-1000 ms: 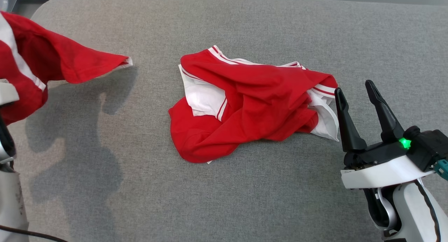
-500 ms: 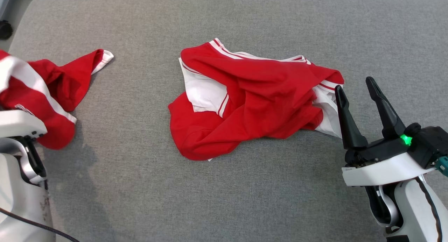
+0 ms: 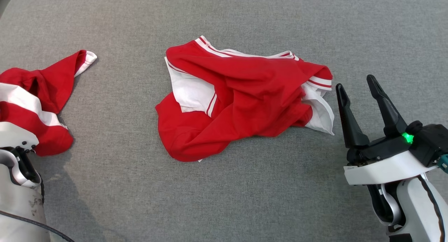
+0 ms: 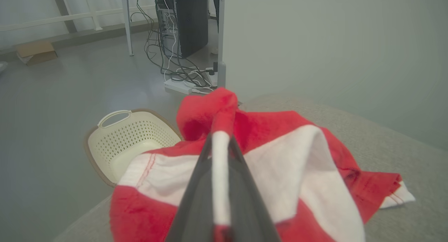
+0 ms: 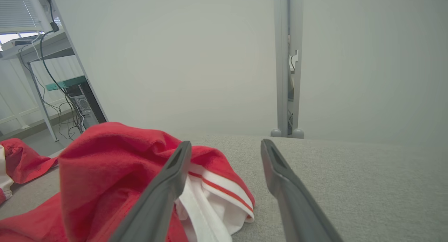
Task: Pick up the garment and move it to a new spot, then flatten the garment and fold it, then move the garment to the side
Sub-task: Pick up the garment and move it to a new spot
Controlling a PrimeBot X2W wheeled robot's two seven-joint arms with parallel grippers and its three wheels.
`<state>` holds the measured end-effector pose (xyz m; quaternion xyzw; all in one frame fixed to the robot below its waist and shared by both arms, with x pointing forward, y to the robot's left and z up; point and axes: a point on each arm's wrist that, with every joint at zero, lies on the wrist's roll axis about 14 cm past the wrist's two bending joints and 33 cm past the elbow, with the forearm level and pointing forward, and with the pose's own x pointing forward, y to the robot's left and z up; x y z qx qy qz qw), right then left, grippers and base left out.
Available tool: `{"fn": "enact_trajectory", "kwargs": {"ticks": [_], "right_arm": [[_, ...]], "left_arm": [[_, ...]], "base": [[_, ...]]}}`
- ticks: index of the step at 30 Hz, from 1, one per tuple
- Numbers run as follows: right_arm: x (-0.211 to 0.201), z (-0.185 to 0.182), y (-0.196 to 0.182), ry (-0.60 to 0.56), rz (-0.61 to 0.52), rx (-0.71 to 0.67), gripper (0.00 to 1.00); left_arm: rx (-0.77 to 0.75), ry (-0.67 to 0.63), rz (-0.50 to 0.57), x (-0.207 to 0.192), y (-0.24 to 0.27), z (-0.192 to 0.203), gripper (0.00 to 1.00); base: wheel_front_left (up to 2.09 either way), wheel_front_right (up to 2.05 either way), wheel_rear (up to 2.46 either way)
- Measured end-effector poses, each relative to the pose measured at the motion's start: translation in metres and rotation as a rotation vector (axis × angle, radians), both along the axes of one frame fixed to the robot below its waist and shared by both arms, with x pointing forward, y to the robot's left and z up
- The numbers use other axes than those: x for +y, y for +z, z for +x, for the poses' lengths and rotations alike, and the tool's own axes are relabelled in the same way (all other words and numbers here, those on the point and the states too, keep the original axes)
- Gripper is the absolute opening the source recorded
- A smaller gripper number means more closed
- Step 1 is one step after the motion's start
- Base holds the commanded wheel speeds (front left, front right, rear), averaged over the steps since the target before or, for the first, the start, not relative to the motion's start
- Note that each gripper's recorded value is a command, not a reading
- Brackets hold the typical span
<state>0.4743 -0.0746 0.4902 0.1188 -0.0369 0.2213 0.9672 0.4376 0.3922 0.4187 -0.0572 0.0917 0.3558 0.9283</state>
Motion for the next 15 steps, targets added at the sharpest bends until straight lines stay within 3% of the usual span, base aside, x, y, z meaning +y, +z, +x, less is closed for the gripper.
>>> {"fn": "enact_trajectory", "kwargs": {"ticks": [15], "right_arm": [[-0.007, -0.014, 0.050, -0.057, 0.064, -0.097, 1.00]], "left_arm": [[-0.335, -0.152, 0.191, -0.040, 0.121, 0.019, 1.00]], "base": [[0.00, 0.00, 0.00]]}}
